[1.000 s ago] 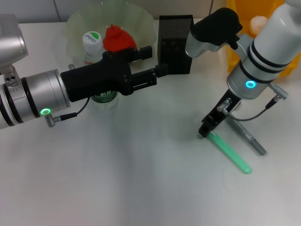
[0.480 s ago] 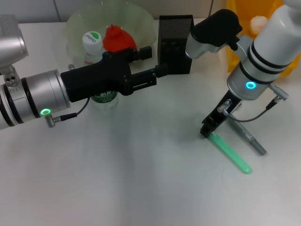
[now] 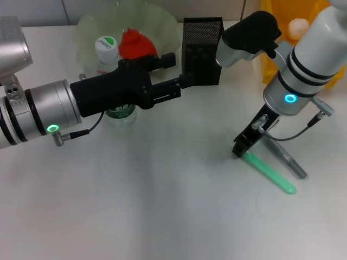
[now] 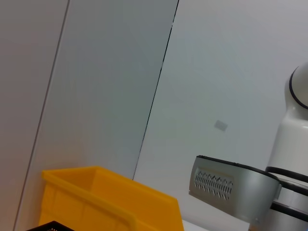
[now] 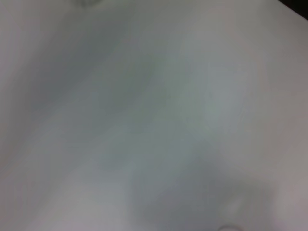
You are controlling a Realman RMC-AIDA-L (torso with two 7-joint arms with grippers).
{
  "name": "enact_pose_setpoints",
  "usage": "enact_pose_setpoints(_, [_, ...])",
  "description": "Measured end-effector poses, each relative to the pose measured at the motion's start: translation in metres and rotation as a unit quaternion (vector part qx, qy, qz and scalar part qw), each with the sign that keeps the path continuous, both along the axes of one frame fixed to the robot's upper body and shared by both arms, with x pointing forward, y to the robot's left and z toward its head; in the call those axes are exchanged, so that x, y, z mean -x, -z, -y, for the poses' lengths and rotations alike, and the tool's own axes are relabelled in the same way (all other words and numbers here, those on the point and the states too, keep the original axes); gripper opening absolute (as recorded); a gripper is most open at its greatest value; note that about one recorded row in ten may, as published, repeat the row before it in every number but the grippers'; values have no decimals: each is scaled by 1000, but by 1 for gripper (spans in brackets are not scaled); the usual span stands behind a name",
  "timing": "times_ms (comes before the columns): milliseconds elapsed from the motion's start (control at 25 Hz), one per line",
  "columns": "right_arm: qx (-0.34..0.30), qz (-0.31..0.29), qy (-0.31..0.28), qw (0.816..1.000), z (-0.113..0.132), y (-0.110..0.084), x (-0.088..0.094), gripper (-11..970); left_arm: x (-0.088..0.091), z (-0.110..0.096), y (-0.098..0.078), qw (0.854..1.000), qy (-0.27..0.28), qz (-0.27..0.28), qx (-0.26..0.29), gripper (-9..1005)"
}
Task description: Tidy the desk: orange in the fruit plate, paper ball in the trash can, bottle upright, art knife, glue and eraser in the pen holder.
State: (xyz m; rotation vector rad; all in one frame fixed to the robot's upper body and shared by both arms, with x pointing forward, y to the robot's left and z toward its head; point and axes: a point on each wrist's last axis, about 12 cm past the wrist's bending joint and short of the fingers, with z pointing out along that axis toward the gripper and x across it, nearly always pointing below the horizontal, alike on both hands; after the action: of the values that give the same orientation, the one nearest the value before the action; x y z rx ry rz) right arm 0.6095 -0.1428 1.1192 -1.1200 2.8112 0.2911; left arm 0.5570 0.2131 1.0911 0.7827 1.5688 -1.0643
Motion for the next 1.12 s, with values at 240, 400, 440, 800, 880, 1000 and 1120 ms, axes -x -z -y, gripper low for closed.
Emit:
enact_pose_setpoints(240, [-40,29,23,999,9,-13,-4,191,1,0,0,1000,1,-2,3,680])
enact_pose_setpoints(400, [-75,72,46,994,22,-26,-7,186,1,-1,0,1000,-3,-1,8,680])
enact_pose_setpoints(440, [-103,106,59,987,30,-35,-8,186,2,-2,0,1000,-4,-1,9,680])
enact_pose_setpoints(800, [-261,225,61,937,40,-56,-8,188,1,-3,-1,1000,-4,1,9,680])
enact_pose_setpoints(880, [-274,245,67,928,41,-59,-11,188,2,-3,-1,1000,-4,2,9,680])
enact_pose_setpoints(1000, [-277,277,83,916,44,-63,-17,188,2,-3,-1,1000,-3,2,10,681])
enact_pose_setpoints(1120, [-279,313,97,903,45,-67,-24,189,2,-3,-1,1000,-4,2,10,681])
